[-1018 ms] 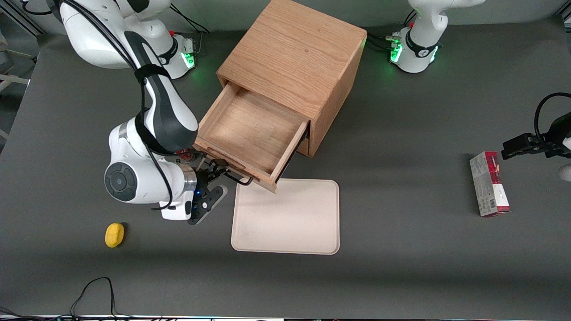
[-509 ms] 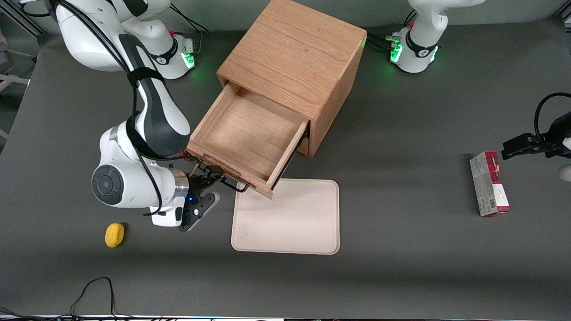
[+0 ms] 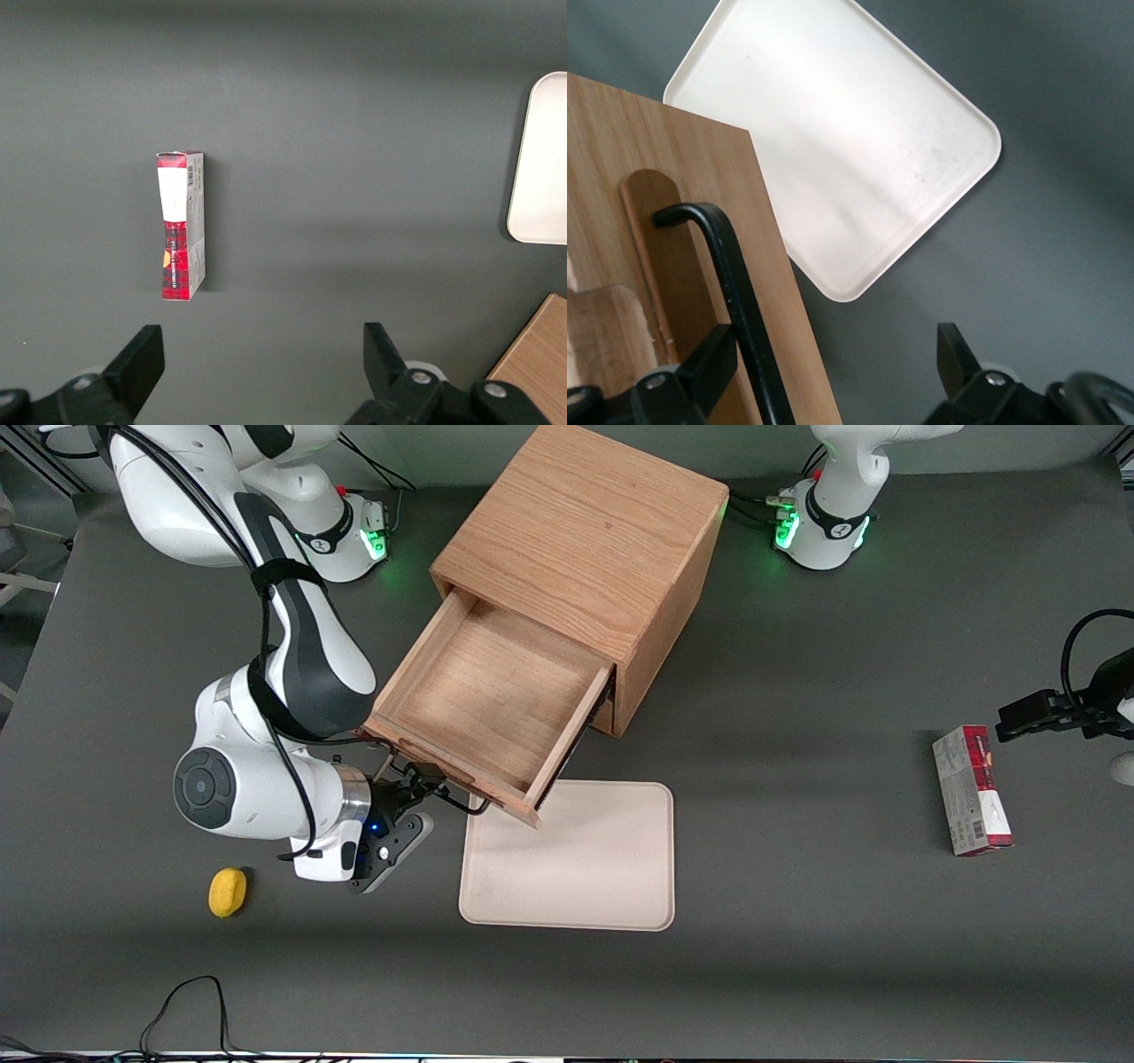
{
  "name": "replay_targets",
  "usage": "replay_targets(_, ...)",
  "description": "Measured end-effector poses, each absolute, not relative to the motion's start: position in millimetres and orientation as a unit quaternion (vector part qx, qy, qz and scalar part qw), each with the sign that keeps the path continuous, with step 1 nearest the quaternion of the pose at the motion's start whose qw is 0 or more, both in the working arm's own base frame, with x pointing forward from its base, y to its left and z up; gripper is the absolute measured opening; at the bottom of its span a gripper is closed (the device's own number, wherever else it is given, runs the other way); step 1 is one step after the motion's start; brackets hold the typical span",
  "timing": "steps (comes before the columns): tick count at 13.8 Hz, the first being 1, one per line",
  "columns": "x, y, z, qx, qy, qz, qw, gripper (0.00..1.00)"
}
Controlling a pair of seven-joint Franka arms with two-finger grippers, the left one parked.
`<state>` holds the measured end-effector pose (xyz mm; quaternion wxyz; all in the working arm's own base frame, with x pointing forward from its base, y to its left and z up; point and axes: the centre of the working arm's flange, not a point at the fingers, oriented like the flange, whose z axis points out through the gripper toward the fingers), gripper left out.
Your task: Open upper drawer
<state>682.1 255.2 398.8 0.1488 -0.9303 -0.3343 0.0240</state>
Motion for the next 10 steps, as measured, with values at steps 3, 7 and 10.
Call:
replay_targets(3,685.6,251.9,395.8,-0.932,-0.330,0.019,0.147,1.00)
replay_targets(7,690.8,243.2,389.8,-0.935,-0.323,0.017,0.147,1.00)
replay_targets(10,693.0,237.5,388.0,-0.936,-0.319,0.018,0.147,1.00)
